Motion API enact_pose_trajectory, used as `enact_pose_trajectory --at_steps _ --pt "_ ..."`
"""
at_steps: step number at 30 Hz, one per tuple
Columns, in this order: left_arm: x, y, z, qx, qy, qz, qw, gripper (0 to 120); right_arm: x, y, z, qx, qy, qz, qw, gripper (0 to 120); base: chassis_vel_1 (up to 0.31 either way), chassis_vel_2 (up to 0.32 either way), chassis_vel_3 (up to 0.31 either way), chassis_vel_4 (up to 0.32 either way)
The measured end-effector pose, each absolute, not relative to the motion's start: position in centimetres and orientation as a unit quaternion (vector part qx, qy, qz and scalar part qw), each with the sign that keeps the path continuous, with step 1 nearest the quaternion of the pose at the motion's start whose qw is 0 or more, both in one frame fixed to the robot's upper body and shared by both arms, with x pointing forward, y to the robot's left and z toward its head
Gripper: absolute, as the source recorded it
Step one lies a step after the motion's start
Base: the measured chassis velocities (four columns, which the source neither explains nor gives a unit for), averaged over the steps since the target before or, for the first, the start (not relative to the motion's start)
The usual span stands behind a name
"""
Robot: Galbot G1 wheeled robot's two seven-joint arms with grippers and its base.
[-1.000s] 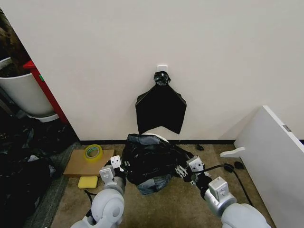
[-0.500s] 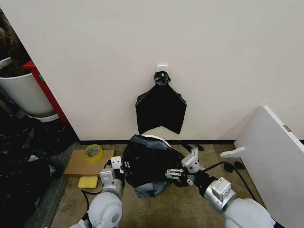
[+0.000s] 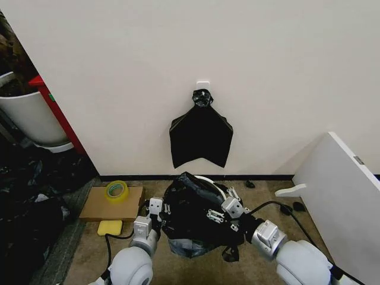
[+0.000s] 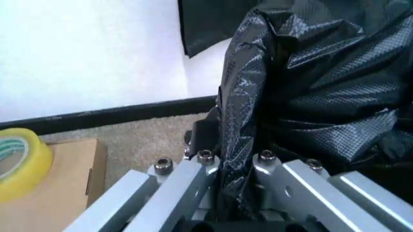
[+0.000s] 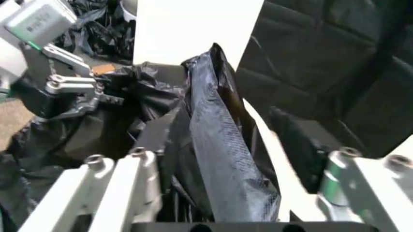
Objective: Place the garbage bag over the trash bin.
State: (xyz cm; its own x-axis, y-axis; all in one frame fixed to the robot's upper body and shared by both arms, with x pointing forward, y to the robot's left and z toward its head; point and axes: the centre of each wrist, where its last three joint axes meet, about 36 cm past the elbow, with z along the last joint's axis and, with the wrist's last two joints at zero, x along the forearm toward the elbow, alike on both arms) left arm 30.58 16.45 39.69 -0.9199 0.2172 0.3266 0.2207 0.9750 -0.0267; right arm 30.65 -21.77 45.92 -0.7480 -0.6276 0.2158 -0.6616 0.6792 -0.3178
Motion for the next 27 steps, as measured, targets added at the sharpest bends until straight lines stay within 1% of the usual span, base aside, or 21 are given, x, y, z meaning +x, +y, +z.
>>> enact_pose_trajectory --at_steps 1,2,3,6,7,9,11,13,22,24,27 --pt "30.6 16.4 39.7 -0.112 -0.98 -0.006 0.165 1 30.8 -21.9 45.7 0.353 -0.914 0.194 0.044 45 0.0 0.0 0.0 0.0" --pt "30.6 16.4 39.7 -0.112 -0.98 -0.006 0.165 1 30.8 -21.9 45.7 0.353 -0.914 0.194 0.044 45 0.0 0.0 0.0 0.0" --pt "30.6 16.4 39.7 -0.113 -0.98 -0.006 0.165 1 30.9 -21.9 45.6 0.354 -0.913 0.197 0.043 41 0.0 0.0 0.0 0.0" --pt "30.6 16.3 39.7 -0.115 -0.98 -0.006 0.164 1 31.1 -22.2 45.1 0.359 -0.908 0.21 0.043 28 0.0 0.0 0.0 0.0" --pt "30.6 16.3 39.7 -0.115 -0.98 -0.006 0.164 1 31.1 -22.2 45.1 0.359 -0.908 0.21 0.043 28 0.0 0.0 0.0 0.0" --pt "30.6 16.3 39.8 -0.118 -0.98 -0.013 0.159 1 31.1 -22.3 44.8 0.362 -0.906 0.214 0.046 15 0.0 0.0 0.0 0.0" --pt "30.5 16.4 39.7 -0.119 -0.98 -0.015 0.157 1 31.1 -22.2 44.7 0.362 -0.906 0.214 0.046 14 0.0 0.0 0.0 0.0" --pt "30.4 16.5 39.6 -0.122 -0.98 -0.023 0.152 1 31.1 -22.1 44.7 0.36 -0.908 0.211 0.04 1 0.0 0.0 0.0 0.0" --pt "30.4 16.7 39.4 -0.127 -0.981 -0.027 0.144 1 31.1 -21.9 45.3 0.347 -0.918 0.191 0.029 0 0.0 0.0 0.0 0.0" --pt "30.3 17.0 39.4 -0.138 -0.98 -0.026 0.138 1 31.6 -22.2 45.7 0.33 -0.927 0.177 0.023 0 0.0 0.0 0.0 0.0" --pt "30.2 17.3 39.7 -0.151 -0.979 -0.023 0.133 1 32.5 -22.9 45.9 0.313 -0.932 0.182 0.017 0 0.0 0.0 0.0 0.0"
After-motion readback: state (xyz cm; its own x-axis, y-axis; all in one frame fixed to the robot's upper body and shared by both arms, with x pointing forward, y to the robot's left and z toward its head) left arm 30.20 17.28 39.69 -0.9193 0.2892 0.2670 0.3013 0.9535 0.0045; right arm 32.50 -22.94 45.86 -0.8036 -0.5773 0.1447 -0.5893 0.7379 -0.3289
